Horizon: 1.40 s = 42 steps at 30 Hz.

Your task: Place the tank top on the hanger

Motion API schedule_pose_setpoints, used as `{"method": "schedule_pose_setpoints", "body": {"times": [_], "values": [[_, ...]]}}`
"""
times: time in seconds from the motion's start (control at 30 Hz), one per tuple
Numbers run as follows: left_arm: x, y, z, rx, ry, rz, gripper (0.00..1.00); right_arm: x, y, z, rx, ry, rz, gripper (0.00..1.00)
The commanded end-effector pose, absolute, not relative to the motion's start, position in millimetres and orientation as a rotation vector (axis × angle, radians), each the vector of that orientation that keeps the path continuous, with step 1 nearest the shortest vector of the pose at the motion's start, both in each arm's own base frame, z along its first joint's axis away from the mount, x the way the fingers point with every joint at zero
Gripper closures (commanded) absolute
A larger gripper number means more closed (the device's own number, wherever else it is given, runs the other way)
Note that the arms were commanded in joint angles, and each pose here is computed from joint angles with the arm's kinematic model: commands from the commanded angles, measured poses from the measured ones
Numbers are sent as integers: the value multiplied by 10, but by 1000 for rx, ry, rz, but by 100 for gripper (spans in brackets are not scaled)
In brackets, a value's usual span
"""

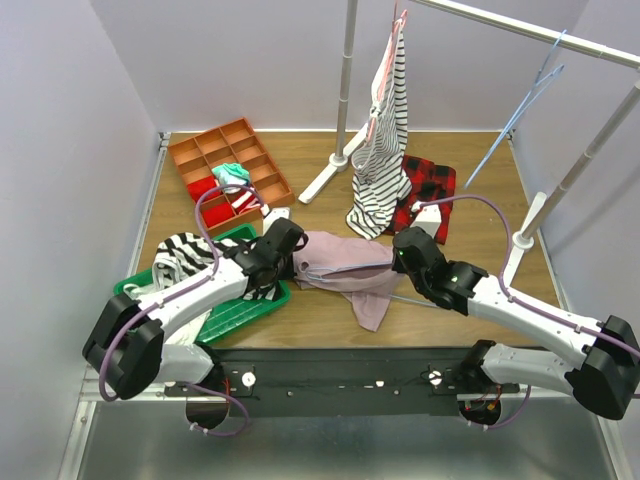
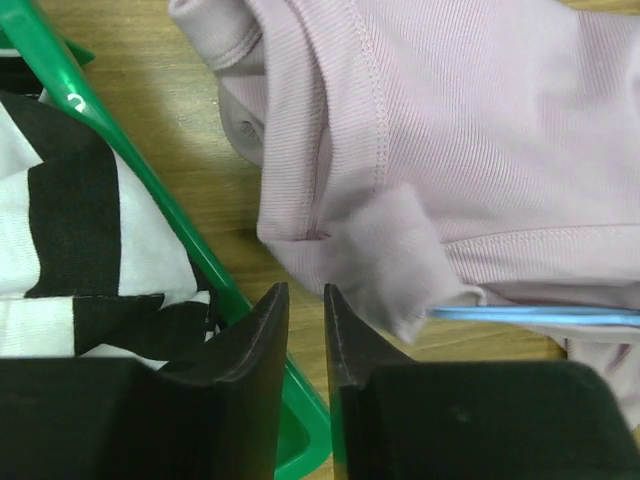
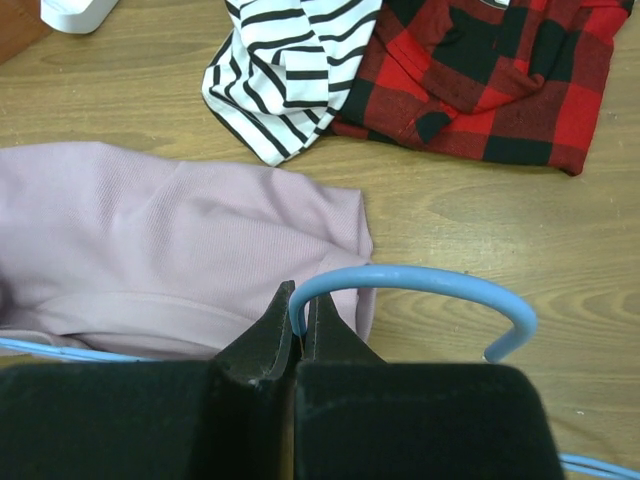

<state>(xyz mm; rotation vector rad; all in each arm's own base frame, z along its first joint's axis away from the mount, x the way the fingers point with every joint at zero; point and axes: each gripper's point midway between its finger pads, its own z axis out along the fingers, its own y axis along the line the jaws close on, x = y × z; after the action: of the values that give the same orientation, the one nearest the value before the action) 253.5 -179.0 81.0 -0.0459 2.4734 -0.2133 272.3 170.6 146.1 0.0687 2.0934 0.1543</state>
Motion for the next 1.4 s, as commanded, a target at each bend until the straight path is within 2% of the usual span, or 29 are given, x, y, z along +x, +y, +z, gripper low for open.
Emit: {"method": "schedule_pose_setpoints", "body": {"times": [0.0, 0.17, 0.43, 0.6, 0.87, 1.03, 1.23, 1.3, 1.37], "values": [[2560, -1826, 953, -61, 2422, -286, 65, 2713, 1688, 1542, 124, 2085, 166, 99], [2512, -1861, 1143, 31, 2391, -339, 60, 2690, 1612, 1518, 141, 2083, 137, 99], [2511, -2076, 1295, 255, 2390, -272, 63, 2701, 1623, 1457, 143, 2094, 129, 99], [2516, -2119, 1215, 409, 2416, -64, 63, 2705, 1650, 1454, 137, 2095, 140, 99], [2712, -1985, 1196, 441, 2416, 266, 66, 2692, 1654, 1453, 136, 2097, 150, 99], [2675, -2050, 1114, 507, 2443, 249, 64, 2688, 1639, 1456, 137, 2095, 148, 99], [2608, -2210, 1020, 564, 2484, 143, 56, 2686, 1637, 1454, 137, 2095, 148, 99], [2598, -2245, 985, 573, 2495, 121, 57, 2690, 1641, 1463, 139, 2092, 150, 99], [2654, -2164, 971, 531, 2488, 204, 63, 2697, 1649, 1494, 141, 2086, 155, 99]]}}
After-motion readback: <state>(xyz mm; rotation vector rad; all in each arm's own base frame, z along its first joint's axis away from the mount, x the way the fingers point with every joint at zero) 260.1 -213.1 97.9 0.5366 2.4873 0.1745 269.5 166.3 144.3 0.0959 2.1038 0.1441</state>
